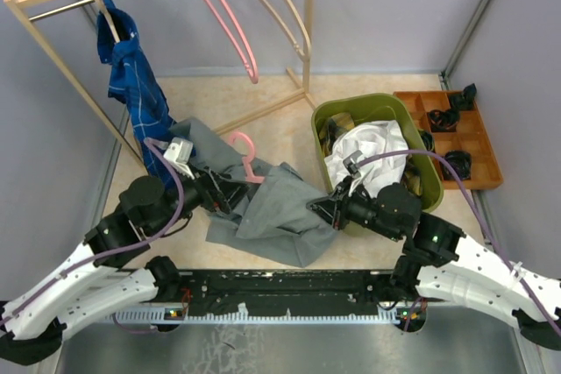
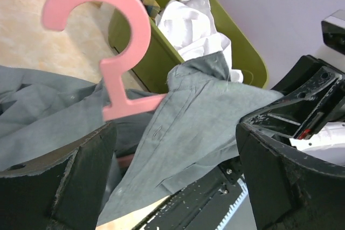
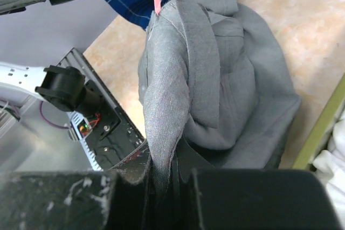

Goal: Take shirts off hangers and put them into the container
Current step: Remove the shirt from the hanger.

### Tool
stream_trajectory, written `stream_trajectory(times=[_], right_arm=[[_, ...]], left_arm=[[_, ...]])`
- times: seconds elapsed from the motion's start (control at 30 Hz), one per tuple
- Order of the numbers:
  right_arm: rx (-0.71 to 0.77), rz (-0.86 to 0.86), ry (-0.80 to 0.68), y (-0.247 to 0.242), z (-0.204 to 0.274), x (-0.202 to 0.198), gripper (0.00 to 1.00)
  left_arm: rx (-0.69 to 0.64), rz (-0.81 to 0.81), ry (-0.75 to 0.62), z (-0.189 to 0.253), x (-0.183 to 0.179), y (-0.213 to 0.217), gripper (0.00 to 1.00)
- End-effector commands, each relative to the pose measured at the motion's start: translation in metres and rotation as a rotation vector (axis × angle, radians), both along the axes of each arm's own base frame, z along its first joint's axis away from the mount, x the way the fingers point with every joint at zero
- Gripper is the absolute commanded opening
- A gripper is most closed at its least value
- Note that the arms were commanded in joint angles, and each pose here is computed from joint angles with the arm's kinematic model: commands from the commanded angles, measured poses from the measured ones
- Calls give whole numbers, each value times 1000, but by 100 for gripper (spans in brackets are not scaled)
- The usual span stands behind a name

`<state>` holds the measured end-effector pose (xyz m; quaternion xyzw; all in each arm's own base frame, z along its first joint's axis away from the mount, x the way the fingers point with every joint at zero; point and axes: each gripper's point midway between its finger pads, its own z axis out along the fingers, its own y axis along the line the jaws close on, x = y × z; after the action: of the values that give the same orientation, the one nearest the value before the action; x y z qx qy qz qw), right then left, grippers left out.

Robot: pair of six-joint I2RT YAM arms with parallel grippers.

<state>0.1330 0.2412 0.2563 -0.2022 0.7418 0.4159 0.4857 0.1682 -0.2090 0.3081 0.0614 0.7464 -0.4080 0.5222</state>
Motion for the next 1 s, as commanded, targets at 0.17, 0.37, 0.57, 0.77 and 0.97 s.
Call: stream_trajectory(times=[0.17,0.37,0.57,0.77,0.97], right_arm=[[129,99,17,20,28,-13,0],[135,106,10,20,31,-14,0],[127,116,22,18,28,-18,0],[124,191,42,18,23,-33,0],[112,145,37,5,14,-32,0]], left_arm=[[-39,43,139,-20,13,-18,83],[57,109,185,-44,21,-11,75],[97,189,213,-58,28,1,72],[102,188,243,-66,31,-6,66],[113,171,288,-75,29,-13,47]])
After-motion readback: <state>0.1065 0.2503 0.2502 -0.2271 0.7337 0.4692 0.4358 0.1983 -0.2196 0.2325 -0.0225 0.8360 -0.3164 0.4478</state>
